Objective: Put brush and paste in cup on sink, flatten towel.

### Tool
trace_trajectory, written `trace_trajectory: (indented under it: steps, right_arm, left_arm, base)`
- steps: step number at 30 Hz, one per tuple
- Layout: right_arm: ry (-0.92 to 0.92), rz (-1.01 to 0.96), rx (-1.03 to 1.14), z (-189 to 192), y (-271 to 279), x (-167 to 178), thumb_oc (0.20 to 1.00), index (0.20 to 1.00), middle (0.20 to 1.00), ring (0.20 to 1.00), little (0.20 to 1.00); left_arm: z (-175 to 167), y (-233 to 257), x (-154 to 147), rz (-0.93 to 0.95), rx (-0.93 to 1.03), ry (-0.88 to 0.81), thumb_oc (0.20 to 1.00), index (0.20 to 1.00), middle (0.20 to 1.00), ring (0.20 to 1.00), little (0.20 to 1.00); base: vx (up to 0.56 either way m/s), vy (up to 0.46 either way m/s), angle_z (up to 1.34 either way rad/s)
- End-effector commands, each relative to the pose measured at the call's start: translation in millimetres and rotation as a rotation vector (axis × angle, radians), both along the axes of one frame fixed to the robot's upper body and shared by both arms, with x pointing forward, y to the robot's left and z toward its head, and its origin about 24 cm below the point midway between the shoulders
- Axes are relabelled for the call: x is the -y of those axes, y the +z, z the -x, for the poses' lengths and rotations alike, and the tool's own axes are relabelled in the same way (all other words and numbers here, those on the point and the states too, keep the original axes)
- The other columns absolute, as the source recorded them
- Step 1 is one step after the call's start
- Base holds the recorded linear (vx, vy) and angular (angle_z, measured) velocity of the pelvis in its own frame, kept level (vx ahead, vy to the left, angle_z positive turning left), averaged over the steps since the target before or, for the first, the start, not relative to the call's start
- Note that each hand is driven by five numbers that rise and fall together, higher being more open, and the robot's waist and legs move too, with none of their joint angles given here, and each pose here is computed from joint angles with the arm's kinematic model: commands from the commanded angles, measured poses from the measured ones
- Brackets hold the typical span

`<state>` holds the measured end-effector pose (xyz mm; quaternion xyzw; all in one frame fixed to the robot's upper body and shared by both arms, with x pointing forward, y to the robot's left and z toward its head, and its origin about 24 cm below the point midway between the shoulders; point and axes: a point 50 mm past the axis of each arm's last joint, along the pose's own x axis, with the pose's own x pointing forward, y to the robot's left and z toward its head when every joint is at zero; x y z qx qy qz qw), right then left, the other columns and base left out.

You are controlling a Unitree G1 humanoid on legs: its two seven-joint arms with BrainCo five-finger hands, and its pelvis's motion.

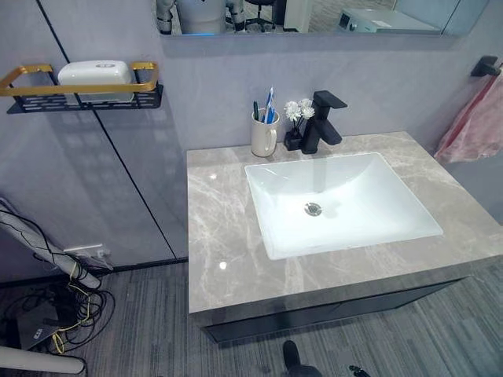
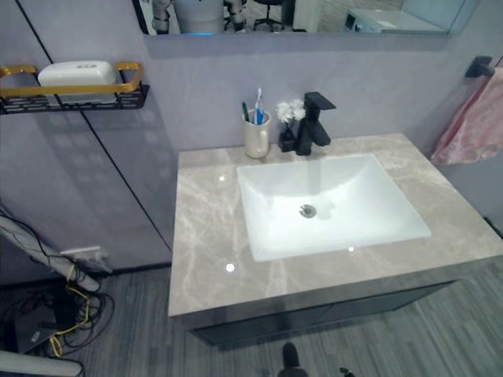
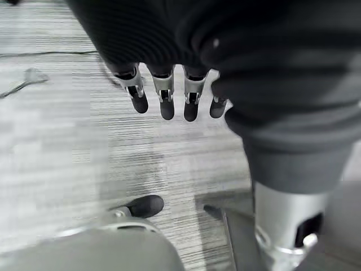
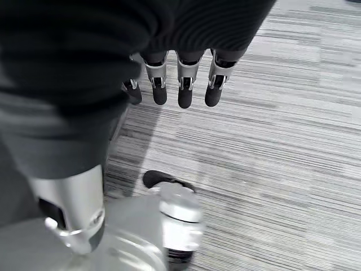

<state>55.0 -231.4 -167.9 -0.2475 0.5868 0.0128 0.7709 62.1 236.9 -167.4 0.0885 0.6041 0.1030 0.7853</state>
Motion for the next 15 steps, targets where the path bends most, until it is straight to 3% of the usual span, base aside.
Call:
trace_trajectory:
  steps: [1,2,7,11,15]
  right_arm:
    - [-0.061,0.031,0.065,-26.4,5.8,9.1,1.000,1.000,1.000,1.000,1.000]
    - [-0.061,0.026,0.072,-25.9,5.8,8.7,1.000,1.000,1.000,1.000,1.000]
    - [-0.068,0.021,0.091,-24.9,6.2,8.7,1.000,1.000,1.000,1.000,1.000]
    - [-0.055,0.020,0.111,-29.6,7.2,7.1,1.000,1.000,1.000,1.000,1.000]
    - [-0.044,0.032,0.120,-29.9,8.7,11.5,1.000,1.000,1.000,1.000,1.000]
  left_arm:
    - [-15.6,1.6,6.1,-0.004,0.044,-0.079,1.000,1.000,1.000,1.000,1.000]
    - [-18.2,0.9,13.7,0.006,0.043,-0.185,1.000,1.000,1.000,1.000,1.000]
    - [-23.8,1.8,17.8,-0.019,0.043,-0.338,1.000,1.000,1.000,1.000,1.000]
    - [-20.0,1.1,15.8,-0.028,0.040,-0.248,1.000,1.000,1.000,1.000,1.000]
    - [-19.2,1.2,15.0,-0.063,0.026,-0.318,1.000,1.000,1.000,1.000,1.000]
  base:
    - [-0.23,0.105,-0.46]
    - [-0.18,0.089,-0.57]
    - [-0.17,0.035,-0.44]
    - [-0.09,-0.119,-1.17]
    - [-0.01,-0.179,-1.57]
